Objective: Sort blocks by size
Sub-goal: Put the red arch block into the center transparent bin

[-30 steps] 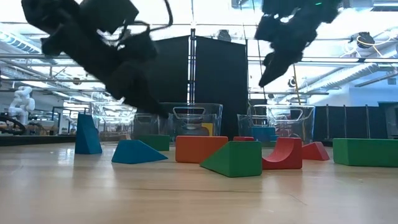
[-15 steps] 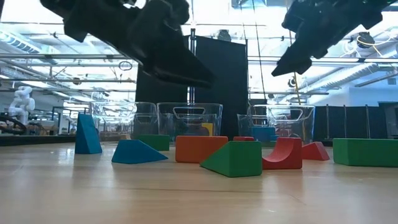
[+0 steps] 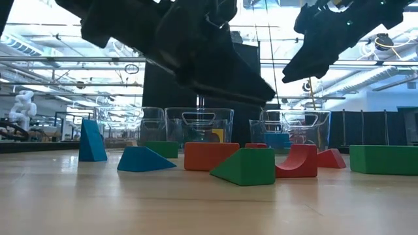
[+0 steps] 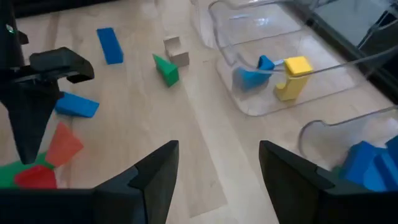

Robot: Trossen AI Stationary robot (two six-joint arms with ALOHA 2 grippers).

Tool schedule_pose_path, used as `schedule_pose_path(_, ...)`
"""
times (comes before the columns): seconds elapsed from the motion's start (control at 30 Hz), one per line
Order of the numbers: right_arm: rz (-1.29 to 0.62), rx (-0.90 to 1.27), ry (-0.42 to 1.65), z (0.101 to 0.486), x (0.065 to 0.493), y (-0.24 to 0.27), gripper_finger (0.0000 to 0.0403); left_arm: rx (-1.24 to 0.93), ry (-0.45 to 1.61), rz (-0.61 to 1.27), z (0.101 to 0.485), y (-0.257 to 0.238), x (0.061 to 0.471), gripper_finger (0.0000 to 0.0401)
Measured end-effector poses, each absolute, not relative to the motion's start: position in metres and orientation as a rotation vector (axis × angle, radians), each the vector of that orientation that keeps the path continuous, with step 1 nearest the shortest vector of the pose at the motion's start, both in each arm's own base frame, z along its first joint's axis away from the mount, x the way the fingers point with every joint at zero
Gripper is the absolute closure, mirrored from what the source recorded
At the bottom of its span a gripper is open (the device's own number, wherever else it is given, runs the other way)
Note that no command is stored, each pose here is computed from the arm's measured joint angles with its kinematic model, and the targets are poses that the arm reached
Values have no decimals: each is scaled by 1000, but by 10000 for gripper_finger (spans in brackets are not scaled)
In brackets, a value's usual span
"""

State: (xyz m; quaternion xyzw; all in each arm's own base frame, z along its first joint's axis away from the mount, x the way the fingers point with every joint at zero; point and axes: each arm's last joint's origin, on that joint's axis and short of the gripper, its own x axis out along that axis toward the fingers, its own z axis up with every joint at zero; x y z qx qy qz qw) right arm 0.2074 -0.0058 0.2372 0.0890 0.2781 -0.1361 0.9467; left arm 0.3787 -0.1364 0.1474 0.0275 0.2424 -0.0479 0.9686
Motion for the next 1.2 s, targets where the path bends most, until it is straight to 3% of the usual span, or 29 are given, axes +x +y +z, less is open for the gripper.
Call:
schedule_pose_path(0.47, -254, 165, 545, 238, 209, 11, 193, 37, 550, -113, 123, -153, 374, 216)
schedule_pose_path(0.9, -258, 175, 543, 238, 209, 11, 193, -6, 589, -102, 110, -153, 375, 80)
schedule_pose_path(1.03, -258, 175, 543, 238, 209, 11, 193, -27, 592, -70, 109, -150, 376, 79)
schedule_pose_path(1.2, -258, 176, 541, 238, 209, 11, 193, -63, 605, -50, 108, -144, 378, 117)
